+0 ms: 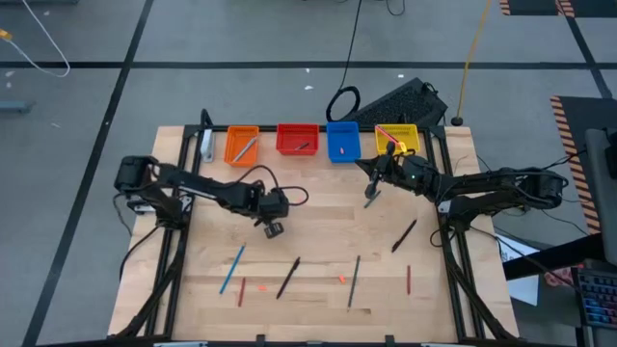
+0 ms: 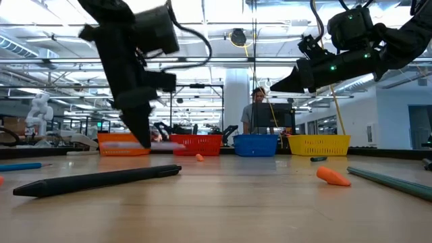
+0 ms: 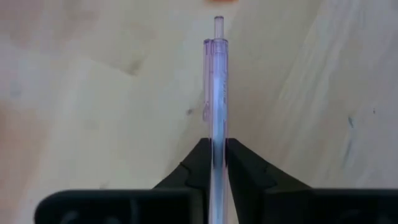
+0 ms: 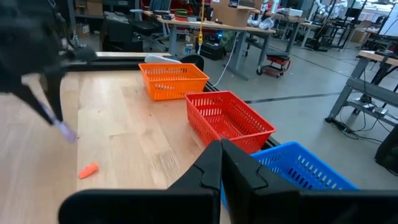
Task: Sort crayons/erasers/pens/pencils in bins
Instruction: Put the purple pen into the orange basket
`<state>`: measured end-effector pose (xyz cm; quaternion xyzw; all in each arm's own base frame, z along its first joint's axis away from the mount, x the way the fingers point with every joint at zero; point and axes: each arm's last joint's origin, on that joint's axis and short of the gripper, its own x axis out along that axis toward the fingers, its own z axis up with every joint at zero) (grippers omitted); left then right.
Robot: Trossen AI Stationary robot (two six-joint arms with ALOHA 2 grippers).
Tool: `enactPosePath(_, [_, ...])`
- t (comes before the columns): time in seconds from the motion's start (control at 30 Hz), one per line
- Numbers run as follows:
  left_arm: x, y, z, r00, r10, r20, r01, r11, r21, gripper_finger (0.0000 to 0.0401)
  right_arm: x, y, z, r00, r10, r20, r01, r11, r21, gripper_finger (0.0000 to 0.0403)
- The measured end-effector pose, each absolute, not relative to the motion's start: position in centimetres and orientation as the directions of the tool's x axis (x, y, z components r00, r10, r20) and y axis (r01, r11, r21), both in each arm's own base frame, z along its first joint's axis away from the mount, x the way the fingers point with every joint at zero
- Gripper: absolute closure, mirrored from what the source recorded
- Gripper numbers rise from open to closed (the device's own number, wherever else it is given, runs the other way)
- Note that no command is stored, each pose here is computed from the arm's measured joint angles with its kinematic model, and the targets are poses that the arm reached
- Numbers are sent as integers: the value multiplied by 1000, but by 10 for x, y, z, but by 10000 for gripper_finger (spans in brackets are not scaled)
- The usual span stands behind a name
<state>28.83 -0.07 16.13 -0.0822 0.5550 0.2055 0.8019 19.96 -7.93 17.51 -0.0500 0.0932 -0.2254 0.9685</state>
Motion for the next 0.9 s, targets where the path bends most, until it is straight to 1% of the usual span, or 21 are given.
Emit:
enactPosePath(0.13, [273, 6, 191, 336, 299, -893, -482, 869, 109, 370, 200, -79, 175, 881, -446, -158, 427, 893, -139, 403])
enactPosePath(0.2, [262, 14, 209, 359, 347, -866, -546, 831, 106, 371, 200, -79, 175, 881, -446, -158, 427, 893, -139, 403])
enactPosePath(0.37, [226, 40, 247, 340, 504, -794, -731, 672, 114, 372, 200, -79, 175, 881, -446, -157, 427, 894, -138, 403])
enactPosePath(0.47, [208, 59, 261, 311, 563, -766, -809, 579, 96, 373, 200, -79, 175, 881, -446, -158, 428, 894, -136, 403])
enactPosePath(0.6, [194, 83, 267, 260, 607, -751, -864, 494, 100, 374, 200, -79, 176, 882, -446, -154, 428, 894, -135, 403])
enactPosePath(0.67, [190, 96, 266, 236, 613, -754, -874, 474, 112, 374, 200, -79, 176, 883, -446, -151, 428, 894, -134, 403])
enactPosePath(0.8, [190, 119, 261, 245, 607, -756, -882, 464, 87, 374, 200, -79, 176, 883, -444, -151, 426, 895, -134, 403])
enactPosePath(0.9, [189, 136, 249, 264, 596, -758, -886, 461, 54, 374, 200, -79, 176, 883, -444, -151, 426, 895, -134, 403])
